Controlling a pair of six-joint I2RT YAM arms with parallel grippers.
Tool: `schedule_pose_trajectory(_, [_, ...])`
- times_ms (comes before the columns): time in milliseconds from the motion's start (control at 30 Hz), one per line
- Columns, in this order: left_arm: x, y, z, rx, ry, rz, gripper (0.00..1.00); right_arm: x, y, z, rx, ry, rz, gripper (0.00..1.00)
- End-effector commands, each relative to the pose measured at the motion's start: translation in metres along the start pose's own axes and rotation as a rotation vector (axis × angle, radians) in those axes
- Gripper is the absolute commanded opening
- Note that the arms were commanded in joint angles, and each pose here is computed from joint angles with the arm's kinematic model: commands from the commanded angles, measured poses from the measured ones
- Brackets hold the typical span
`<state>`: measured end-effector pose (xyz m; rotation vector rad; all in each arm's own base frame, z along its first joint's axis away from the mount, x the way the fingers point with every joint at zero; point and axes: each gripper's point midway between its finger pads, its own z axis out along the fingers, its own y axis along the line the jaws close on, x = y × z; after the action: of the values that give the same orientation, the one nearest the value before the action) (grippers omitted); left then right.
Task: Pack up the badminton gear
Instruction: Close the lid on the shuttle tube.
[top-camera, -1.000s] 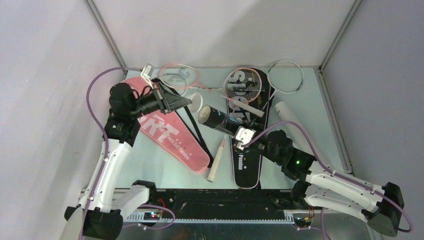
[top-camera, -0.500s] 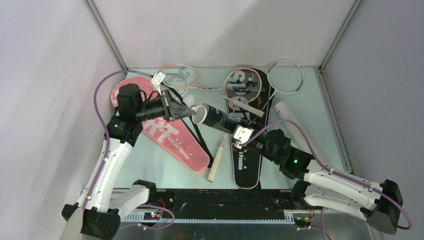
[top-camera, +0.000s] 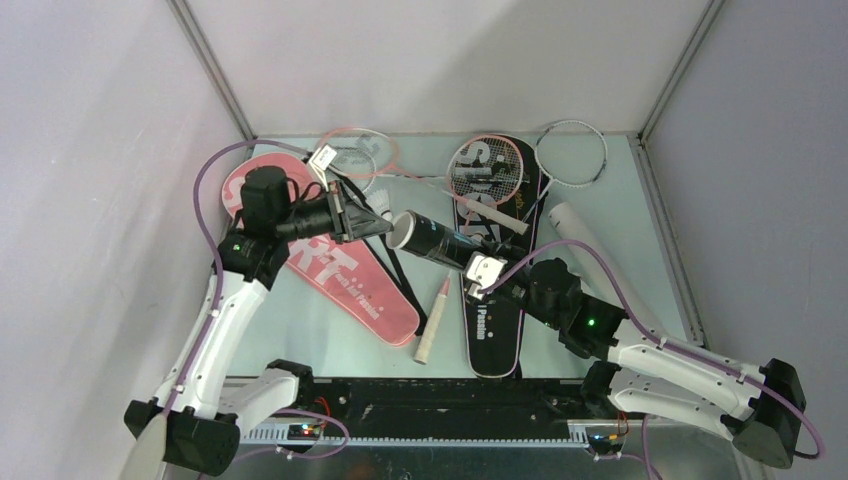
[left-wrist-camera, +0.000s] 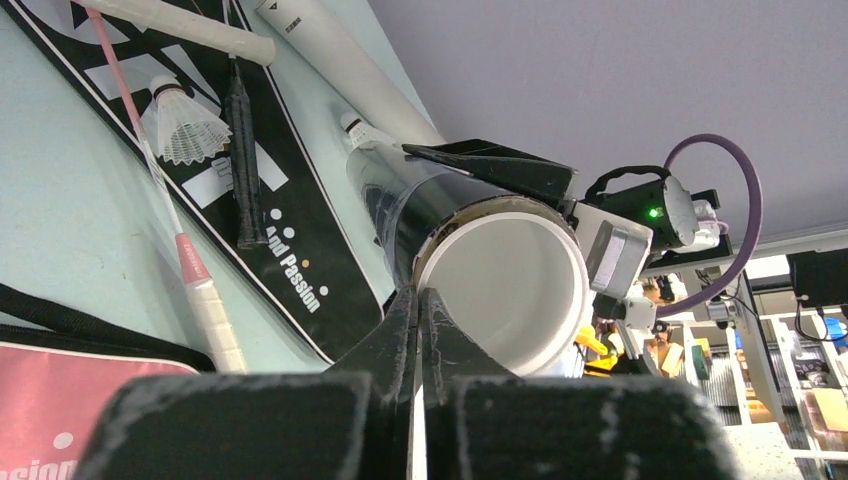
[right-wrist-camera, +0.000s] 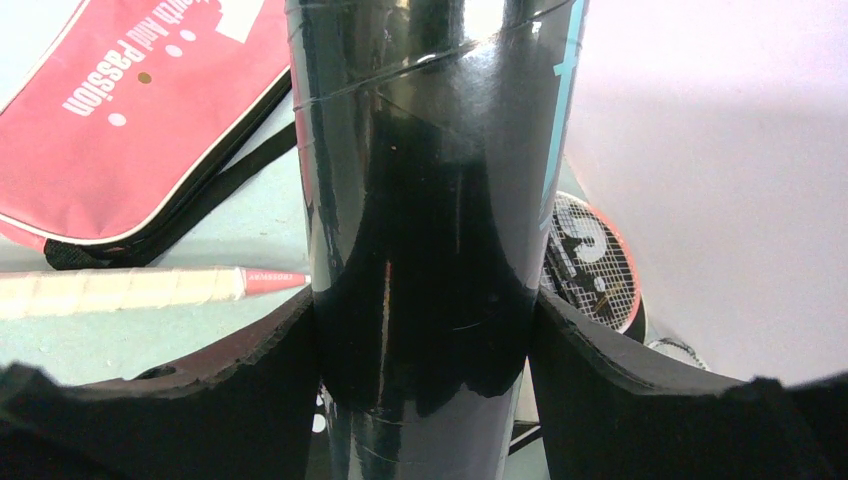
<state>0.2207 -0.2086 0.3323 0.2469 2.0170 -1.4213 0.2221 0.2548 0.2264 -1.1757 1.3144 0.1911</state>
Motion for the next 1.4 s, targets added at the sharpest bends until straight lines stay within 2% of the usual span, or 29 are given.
schedule_pose_trajectory(0, [-0.010,-0.013,0.000,0.017,-0.017,0.056,0.00,-0.044,-0.016,-0.001,0.024,-0.135,-0.003,0.31])
schedule_pose_trajectory(700, [-0.007,0.002,0.001,-0.060,-0.025,0.080,0.00,-0.051,-0.007,0.006,0.006,-0.159,0.018,0.32])
schedule_pose_trajectory(767, [-0.007,0.003,0.001,-0.066,-0.027,0.085,0.03,-0.052,-0.006,0.007,0.002,-0.163,0.020,0.32])
schedule_pose_trajectory(867, [-0.006,0.001,0.000,-0.068,-0.031,0.102,0.17,-0.052,-0.006,0.009,0.001,-0.159,0.027,0.32])
schedule_pose_trajectory(1067, [0.002,0.005,-0.004,-0.104,0.003,0.118,0.36,-0.052,-0.007,0.012,0.010,-0.150,0.032,0.32])
schedule_pose_trajectory(1267, [0.018,0.016,-0.009,-0.161,0.065,0.129,0.44,-0.049,-0.008,0.018,0.017,-0.117,0.035,0.32])
schedule_pose_trajectory(1367, [0.018,0.024,-0.014,-0.224,0.065,0.131,0.44,-0.050,-0.009,0.020,0.017,-0.114,0.040,0.32])
